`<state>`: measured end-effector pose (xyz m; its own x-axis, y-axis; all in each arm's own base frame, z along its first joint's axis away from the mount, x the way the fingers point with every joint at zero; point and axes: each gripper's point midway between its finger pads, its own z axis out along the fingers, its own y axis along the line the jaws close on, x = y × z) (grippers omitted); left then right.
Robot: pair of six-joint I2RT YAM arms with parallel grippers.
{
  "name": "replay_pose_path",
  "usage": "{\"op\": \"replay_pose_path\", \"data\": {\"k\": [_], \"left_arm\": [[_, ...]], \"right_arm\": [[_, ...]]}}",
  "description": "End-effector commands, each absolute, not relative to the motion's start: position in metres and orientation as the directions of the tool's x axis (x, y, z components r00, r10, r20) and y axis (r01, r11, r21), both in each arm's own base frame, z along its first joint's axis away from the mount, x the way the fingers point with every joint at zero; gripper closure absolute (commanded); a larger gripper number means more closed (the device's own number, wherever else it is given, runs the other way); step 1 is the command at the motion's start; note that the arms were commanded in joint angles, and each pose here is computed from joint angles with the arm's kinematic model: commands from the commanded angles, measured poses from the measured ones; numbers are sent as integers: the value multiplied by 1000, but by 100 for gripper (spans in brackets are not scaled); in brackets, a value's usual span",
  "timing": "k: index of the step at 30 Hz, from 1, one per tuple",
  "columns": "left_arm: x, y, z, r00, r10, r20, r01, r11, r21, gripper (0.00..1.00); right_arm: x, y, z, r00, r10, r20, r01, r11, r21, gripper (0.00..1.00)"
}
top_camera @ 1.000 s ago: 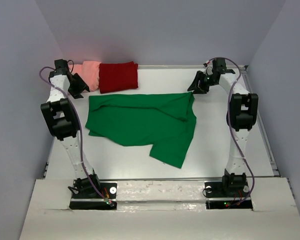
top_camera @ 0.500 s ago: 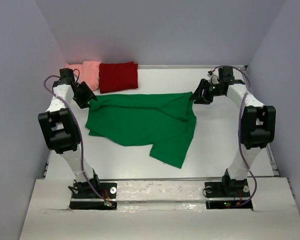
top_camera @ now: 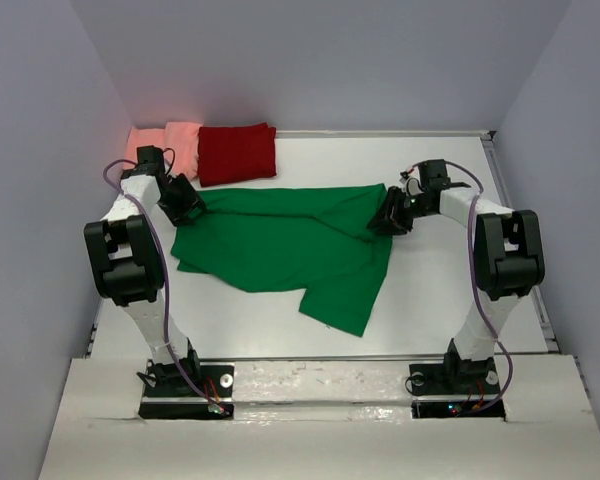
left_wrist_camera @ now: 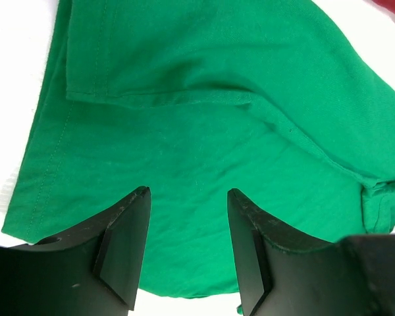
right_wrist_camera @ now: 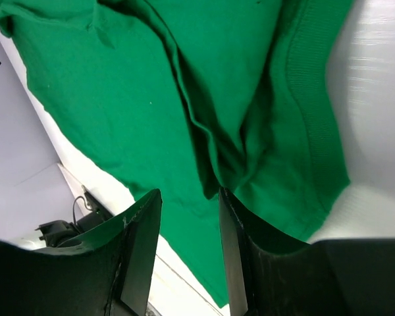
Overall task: Fold and stack the t-shirts
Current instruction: Fold the tshirt
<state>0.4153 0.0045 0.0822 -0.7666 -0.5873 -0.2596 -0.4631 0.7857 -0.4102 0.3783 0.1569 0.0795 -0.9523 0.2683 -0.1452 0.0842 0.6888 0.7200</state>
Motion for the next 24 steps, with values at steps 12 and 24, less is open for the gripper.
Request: {"op": "replay_pose_path", "data": {"k": [12,24], "left_arm": [[428,7,81,-764,-577,-290,-460,802,-382,40],[434,13,72,-768,-570,-291,-472,812,-344,40]], "right_arm": [[366,172,59,-950,234,-208,41,753,657,56],[360,166,36,-962,202,-182,61,812,581,100]]}}
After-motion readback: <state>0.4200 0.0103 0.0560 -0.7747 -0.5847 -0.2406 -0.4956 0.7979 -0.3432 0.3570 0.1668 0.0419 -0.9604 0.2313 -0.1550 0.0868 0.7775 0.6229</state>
